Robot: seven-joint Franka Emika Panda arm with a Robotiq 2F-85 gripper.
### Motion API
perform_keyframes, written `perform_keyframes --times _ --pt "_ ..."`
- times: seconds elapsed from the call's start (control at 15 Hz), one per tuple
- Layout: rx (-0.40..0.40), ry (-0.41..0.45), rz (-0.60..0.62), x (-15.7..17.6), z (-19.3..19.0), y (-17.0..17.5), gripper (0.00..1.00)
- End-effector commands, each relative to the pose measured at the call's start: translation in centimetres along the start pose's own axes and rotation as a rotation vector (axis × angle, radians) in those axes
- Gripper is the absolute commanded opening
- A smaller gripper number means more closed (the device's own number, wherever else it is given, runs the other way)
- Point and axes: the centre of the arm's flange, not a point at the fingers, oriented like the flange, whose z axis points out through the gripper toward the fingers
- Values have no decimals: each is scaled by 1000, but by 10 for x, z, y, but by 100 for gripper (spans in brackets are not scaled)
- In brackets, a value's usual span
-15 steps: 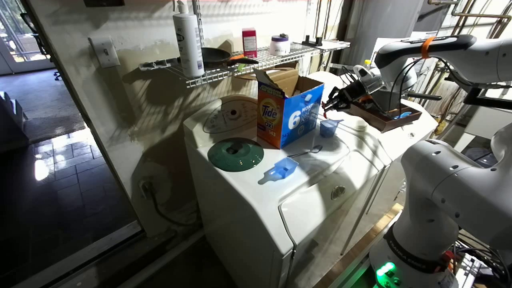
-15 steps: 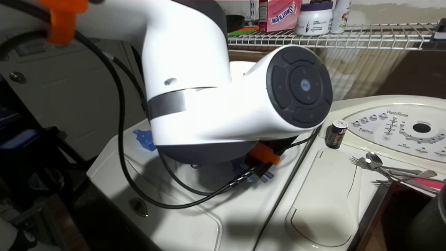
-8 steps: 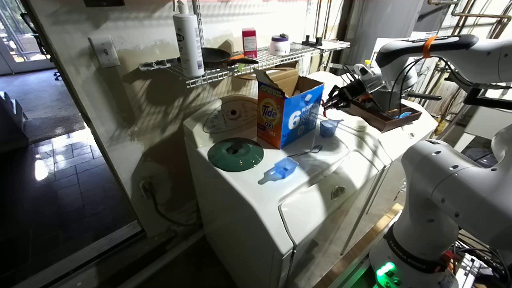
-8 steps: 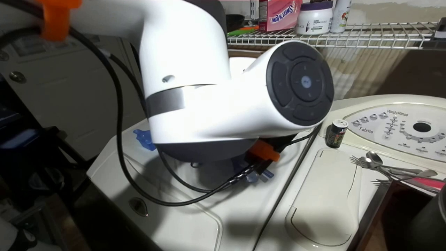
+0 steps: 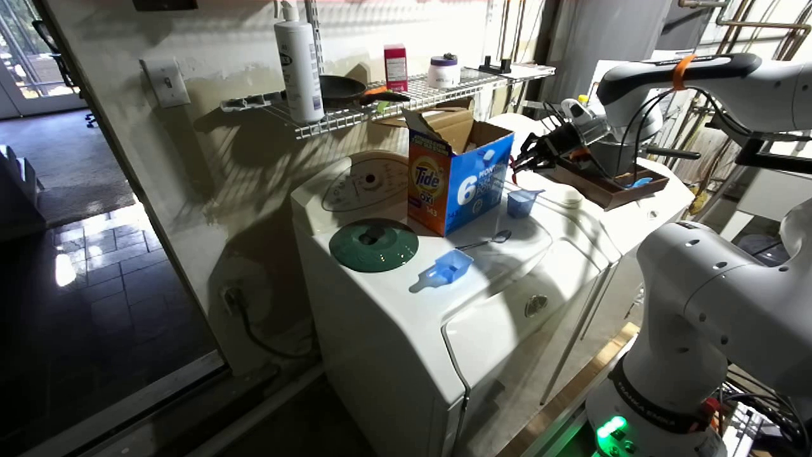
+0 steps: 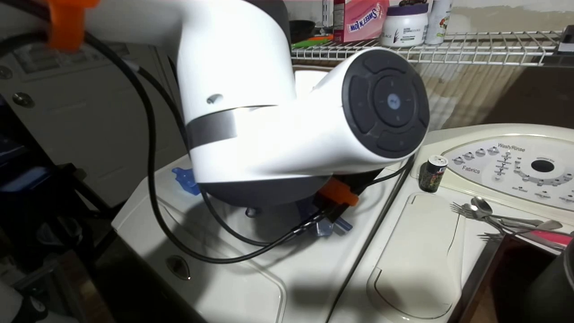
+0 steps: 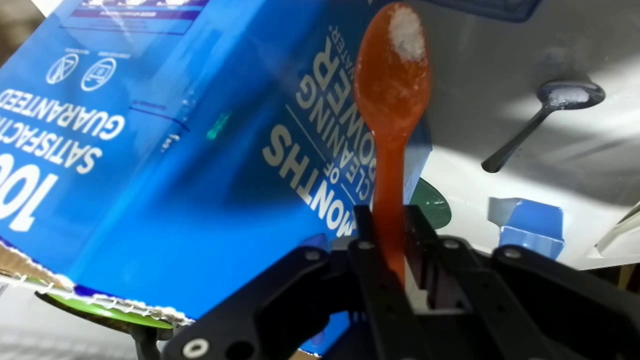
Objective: Pour the contents of the orange spoon into the blue cup on the right
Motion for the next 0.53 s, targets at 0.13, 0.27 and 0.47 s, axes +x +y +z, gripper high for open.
perform_keyframes --times 0.13,0.27,0.47 --pt "26 -36 8 15 4 3 5" --pt "35 -66 10 20 5 3 5" --pt "52 -132 18 25 7 4 5"
